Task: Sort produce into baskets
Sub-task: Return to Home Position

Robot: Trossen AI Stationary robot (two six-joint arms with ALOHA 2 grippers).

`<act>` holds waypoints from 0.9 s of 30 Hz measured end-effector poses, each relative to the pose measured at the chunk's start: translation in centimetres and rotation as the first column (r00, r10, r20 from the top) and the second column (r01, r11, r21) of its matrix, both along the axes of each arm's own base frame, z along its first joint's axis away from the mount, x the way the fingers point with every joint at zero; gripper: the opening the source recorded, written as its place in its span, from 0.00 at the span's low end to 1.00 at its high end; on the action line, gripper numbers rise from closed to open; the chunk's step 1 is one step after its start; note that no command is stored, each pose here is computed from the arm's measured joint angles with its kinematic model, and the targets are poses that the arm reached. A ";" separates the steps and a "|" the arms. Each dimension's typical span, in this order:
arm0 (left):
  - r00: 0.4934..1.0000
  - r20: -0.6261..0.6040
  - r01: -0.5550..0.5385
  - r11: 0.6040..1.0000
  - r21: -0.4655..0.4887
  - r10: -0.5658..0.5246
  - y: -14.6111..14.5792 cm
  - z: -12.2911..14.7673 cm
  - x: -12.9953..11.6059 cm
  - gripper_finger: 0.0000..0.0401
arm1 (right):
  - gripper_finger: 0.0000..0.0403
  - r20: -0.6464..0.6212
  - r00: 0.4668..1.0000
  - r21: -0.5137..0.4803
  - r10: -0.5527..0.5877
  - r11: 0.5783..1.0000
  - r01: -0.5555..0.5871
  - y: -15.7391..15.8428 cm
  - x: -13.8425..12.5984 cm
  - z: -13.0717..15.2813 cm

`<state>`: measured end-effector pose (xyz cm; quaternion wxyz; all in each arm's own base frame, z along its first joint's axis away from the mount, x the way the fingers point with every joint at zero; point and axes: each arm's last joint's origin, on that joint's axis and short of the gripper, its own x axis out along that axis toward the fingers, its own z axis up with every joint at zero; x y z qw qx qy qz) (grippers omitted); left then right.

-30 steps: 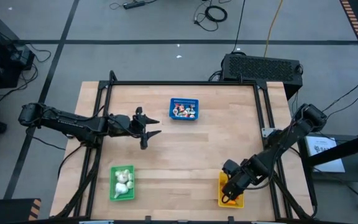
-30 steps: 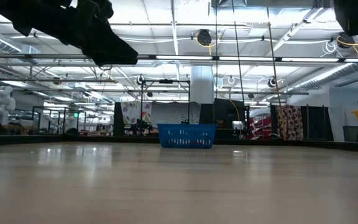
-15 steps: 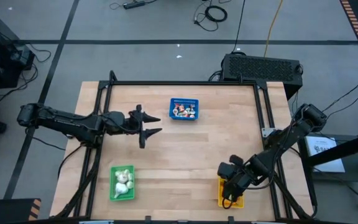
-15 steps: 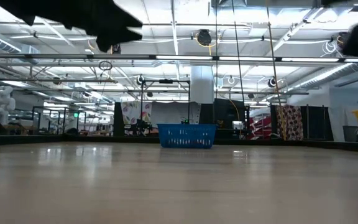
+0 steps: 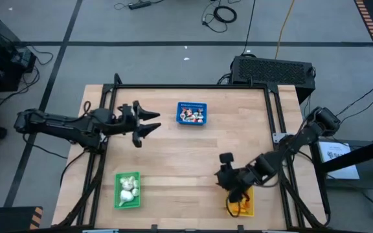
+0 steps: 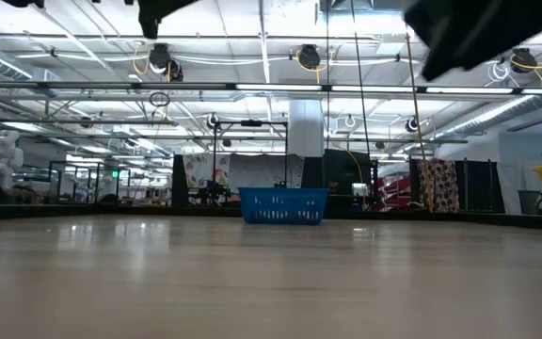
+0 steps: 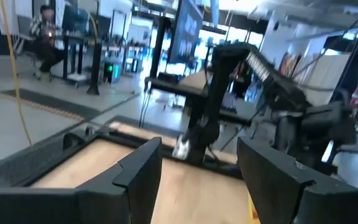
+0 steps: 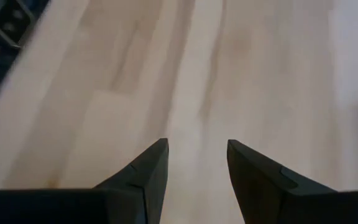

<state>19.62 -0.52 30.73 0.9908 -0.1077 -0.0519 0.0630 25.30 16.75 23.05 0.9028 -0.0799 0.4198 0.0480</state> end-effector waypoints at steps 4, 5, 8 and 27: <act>0.999 0.035 -0.001 1.000 0.003 0.000 0.0 0.6 -0.7 0.54 | 0.38 0.063 0.996 -0.073 0.064 0.996 -0.060 -2.1 1.2 0.9; 0.999 0.040 -0.001 1.000 0.007 0.001 0.0 0.7 -0.9 0.54 | 0.38 0.074 0.994 -0.077 0.084 0.994 -0.078 -2.9 1.4 1.1; 0.999 0.044 0.012 0.999 0.045 -0.014 0.0 0.9 -1.2 0.54 | 0.38 0.109 0.988 -0.021 0.111 0.994 -0.109 -5.9 1.7 1.8; 0.999 -0.053 0.004 0.971 0.240 0.009 0.4 -1.0 -7.1 0.54 | 0.06 0.465 0.816 0.232 -0.344 0.937 0.263 -16.8 -8.0 5.4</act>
